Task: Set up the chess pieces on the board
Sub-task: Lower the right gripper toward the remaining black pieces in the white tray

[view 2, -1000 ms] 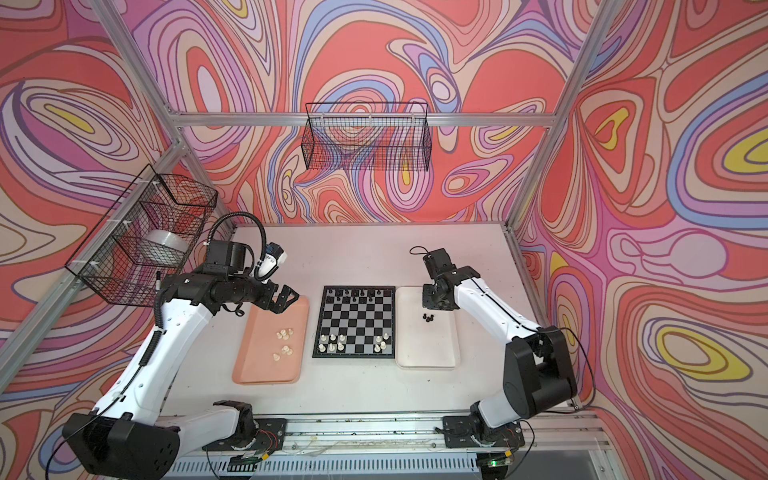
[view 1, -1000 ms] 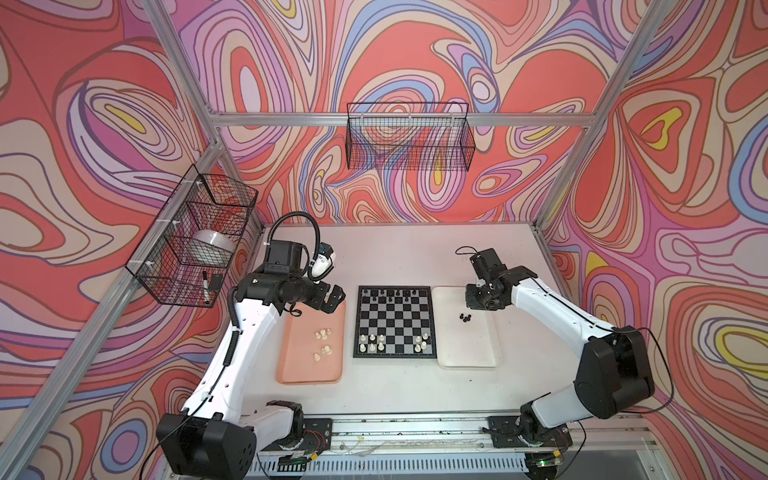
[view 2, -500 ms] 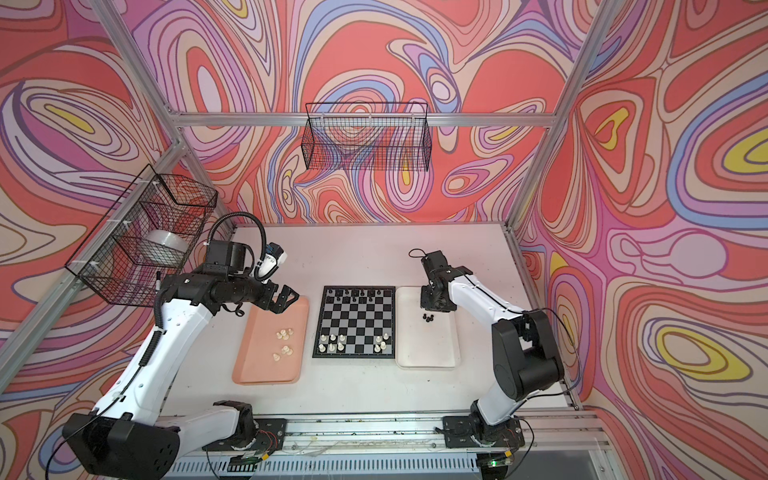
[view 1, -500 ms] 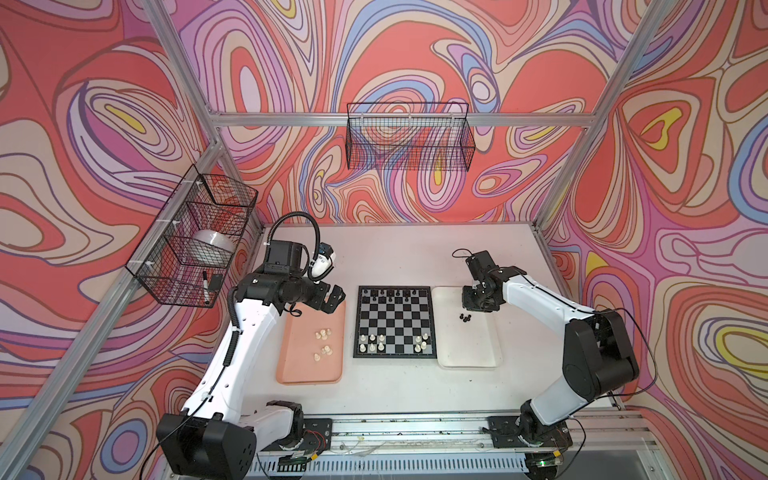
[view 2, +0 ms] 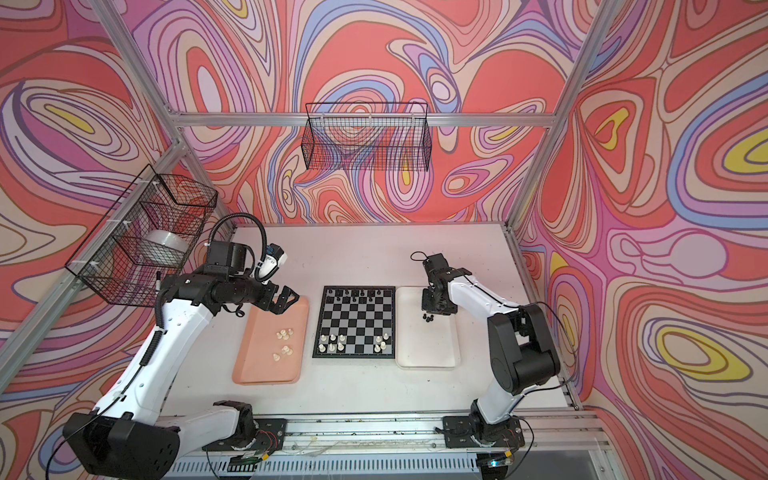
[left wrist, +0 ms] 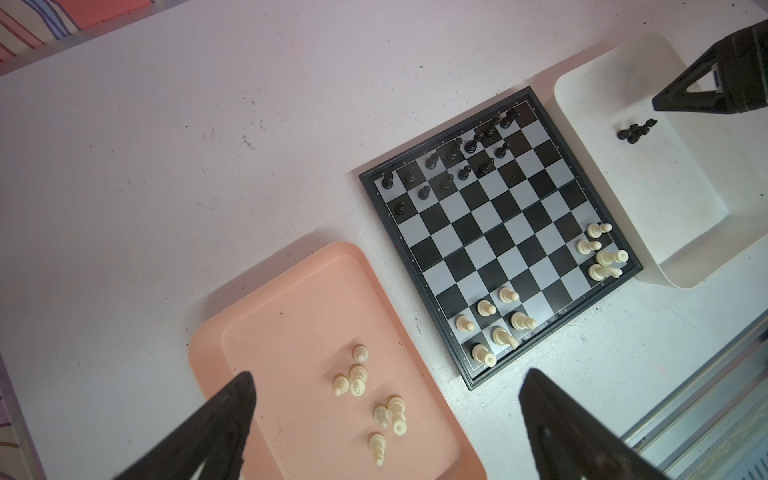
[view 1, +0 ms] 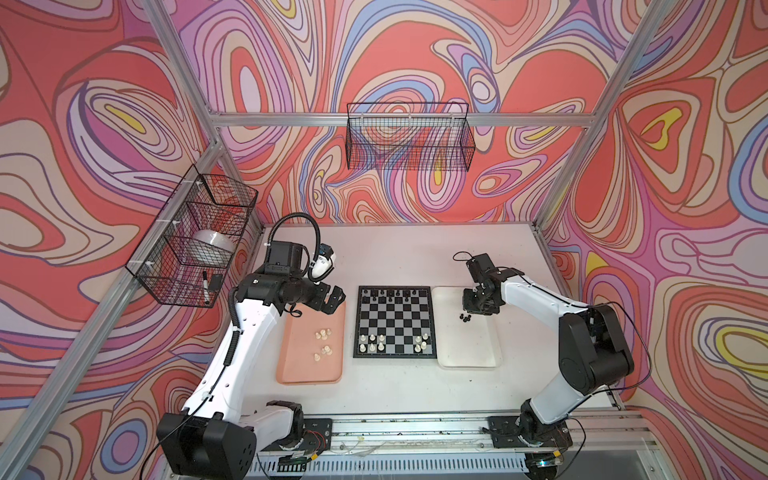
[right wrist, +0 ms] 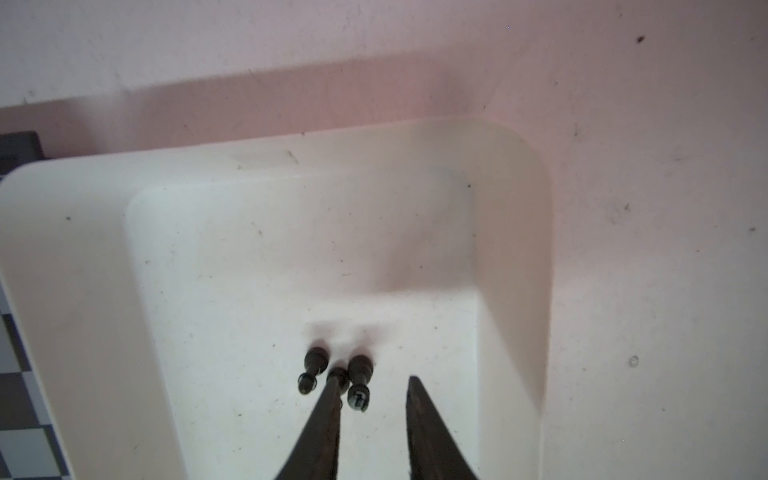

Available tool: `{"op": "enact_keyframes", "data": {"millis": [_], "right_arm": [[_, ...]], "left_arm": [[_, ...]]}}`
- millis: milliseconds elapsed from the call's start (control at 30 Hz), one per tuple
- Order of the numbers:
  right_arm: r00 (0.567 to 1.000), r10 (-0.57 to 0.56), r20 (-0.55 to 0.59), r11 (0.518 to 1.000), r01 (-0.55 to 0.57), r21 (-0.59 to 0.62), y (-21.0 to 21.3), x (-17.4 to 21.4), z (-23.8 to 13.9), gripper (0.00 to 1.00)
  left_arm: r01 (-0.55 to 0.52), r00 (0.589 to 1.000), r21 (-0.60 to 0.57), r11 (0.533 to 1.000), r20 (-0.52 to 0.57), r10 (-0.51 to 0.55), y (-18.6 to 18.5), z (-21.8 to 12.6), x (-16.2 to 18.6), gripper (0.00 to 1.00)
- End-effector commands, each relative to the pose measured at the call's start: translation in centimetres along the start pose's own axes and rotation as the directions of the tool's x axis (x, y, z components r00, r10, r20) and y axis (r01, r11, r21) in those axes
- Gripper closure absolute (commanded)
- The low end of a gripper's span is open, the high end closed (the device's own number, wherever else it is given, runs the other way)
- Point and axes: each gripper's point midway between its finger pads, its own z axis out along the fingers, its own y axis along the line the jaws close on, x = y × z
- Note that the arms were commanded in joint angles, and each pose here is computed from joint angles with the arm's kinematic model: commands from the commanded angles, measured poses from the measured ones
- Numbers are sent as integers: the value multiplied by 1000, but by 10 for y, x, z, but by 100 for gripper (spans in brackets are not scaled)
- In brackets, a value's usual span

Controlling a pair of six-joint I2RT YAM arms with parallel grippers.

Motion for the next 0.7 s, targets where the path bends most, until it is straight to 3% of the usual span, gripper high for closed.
{"op": "enact_keyframes", "data": {"millis": [0, 667], "right_arm": [[1000, 6, -13, 1000, -6, 1, -3, 3, 8, 72], [999, 9, -49, 1000, -9, -15, -2, 12, 20, 74]], "left_arm": [[-10, 1000, 21, 1000, -10, 10, -5, 1, 4, 0], [-10, 1000, 19, 1000, -13, 11, -4, 3, 4, 0]]}}
